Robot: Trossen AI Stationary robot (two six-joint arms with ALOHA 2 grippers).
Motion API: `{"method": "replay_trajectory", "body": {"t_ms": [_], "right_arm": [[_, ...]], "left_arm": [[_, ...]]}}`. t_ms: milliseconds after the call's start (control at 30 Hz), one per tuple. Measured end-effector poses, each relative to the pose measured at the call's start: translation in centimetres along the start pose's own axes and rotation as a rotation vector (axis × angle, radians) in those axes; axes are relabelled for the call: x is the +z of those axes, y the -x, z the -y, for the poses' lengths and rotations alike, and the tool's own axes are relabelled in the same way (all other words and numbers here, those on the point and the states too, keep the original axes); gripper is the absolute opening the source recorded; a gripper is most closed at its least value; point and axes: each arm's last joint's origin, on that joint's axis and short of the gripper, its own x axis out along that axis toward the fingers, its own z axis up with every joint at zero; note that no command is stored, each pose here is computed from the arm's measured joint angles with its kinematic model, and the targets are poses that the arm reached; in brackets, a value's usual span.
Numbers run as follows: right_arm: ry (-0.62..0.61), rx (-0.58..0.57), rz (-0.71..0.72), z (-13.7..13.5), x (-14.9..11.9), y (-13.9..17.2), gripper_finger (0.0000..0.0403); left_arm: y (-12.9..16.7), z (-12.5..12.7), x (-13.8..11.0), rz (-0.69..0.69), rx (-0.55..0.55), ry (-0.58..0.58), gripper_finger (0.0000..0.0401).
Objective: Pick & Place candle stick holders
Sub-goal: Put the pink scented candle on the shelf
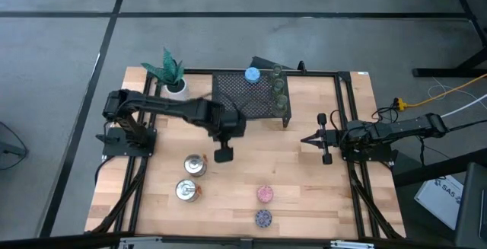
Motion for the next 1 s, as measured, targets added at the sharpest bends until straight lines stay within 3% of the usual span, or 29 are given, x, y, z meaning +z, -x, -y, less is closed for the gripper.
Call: {"method": "replay_trajectory", "body": {"t_ms": [200, 400, 633, 800, 1000], "right_arm": [[0.000, 0.000, 0.000, 0.0, 0.0, 0.0, 0.0003], [0.000, 0.000, 0.000, 0.0, 0.0, 0.0, 0.0003], [0.000, 0.000, 0.000, 0.0, 0.0, 0.0, 0.0003], [0.000, 0.000, 0.000, 0.0, 0.0, 0.0, 0.0003], [0.000, 0.000, 0.000, 0.0, 0.0, 0.0, 0.0003]], "left_arm": [[-2.7, 1.4, -2.3, -0.097, 0.006, 0.034, 0.0347], [-3.8, 3.6, -3.1, -0.072, -0.028, -0.008, 0.0347], [-3.8, 7.3, -2.7, 0.104, -0.121, -0.296, 0.0347], [-3.5, 9.2, -2.2, 0.249, -0.123, -0.516, 0.0347], [-3.1, 10.4, -1.4, 0.401, -0.108, -0.636, 0.0346]]}}
